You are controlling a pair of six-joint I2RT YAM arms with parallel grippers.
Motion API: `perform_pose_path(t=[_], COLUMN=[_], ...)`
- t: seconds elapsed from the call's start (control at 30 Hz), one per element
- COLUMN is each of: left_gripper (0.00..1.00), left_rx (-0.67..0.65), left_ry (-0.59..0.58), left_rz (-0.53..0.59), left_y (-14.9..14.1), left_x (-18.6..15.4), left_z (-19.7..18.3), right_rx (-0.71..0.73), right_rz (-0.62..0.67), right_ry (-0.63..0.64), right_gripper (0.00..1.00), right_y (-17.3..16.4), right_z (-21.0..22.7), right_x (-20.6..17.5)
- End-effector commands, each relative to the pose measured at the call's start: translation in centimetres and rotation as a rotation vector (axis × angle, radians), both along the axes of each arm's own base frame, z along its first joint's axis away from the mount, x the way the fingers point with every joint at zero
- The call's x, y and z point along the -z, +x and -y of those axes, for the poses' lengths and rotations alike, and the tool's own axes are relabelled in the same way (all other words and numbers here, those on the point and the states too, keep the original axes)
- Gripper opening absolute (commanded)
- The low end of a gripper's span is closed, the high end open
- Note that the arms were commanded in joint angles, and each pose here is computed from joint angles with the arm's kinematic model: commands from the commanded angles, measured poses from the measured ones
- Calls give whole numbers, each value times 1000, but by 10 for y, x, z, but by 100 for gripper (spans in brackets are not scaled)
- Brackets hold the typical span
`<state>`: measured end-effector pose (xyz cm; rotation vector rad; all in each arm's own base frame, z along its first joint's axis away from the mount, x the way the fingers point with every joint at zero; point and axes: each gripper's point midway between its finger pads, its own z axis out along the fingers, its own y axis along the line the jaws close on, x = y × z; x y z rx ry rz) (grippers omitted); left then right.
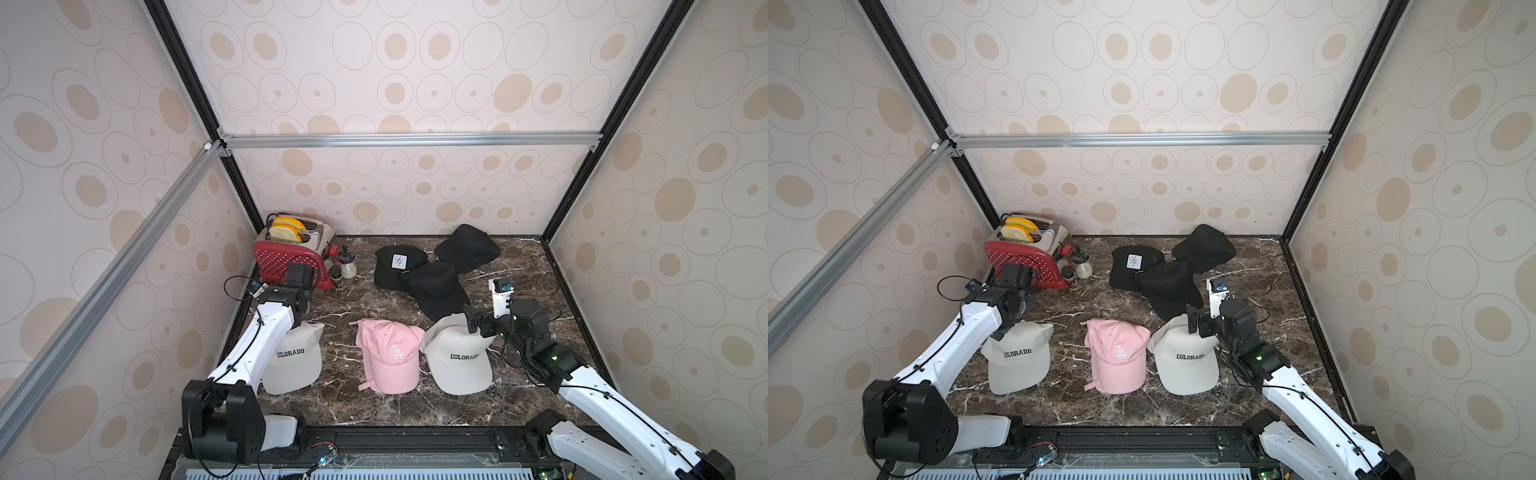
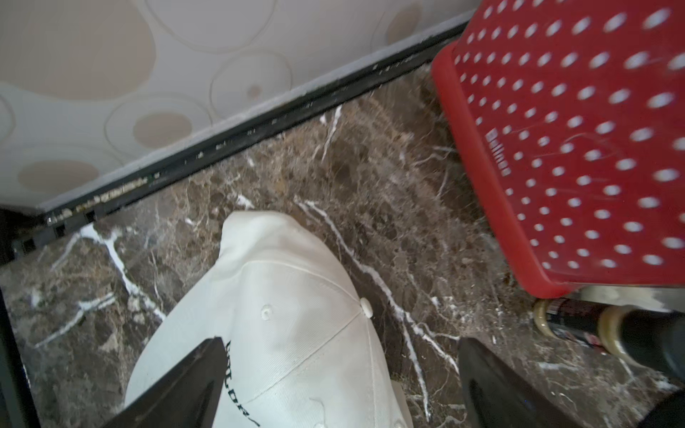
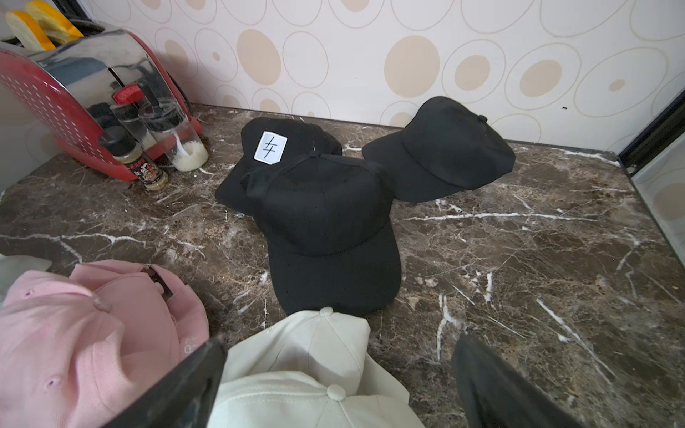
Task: Stack the baseball caps by color
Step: Pick up the baseball cap from the center of the board.
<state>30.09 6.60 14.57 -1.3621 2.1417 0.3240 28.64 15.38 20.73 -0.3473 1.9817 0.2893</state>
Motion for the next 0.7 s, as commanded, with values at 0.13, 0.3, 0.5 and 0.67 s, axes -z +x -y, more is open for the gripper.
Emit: perform_pose_path(t=[0.13, 0.3, 0.5, 0.67], left_gripper=[95, 80, 48, 16], left_rx=[-71, -47, -50, -60], left_ry=[-166, -204, -166, -153], left_rz=[-184, -182, -156, -145], left_y=[-14, -4, -3, -11], left_x=[44, 64, 54, 49], left_z=[13, 18, 12, 9], right_rx=[-19, -34, -29, -42], right_rz=[-32, -47, -43, -52], right_ry=[1, -1, -2, 5], right_gripper=[100, 100, 100, 100], right_y=[3, 3, 3, 3], right_z=[-8, -11, -10, -13], right_x=[5, 6, 7, 8])
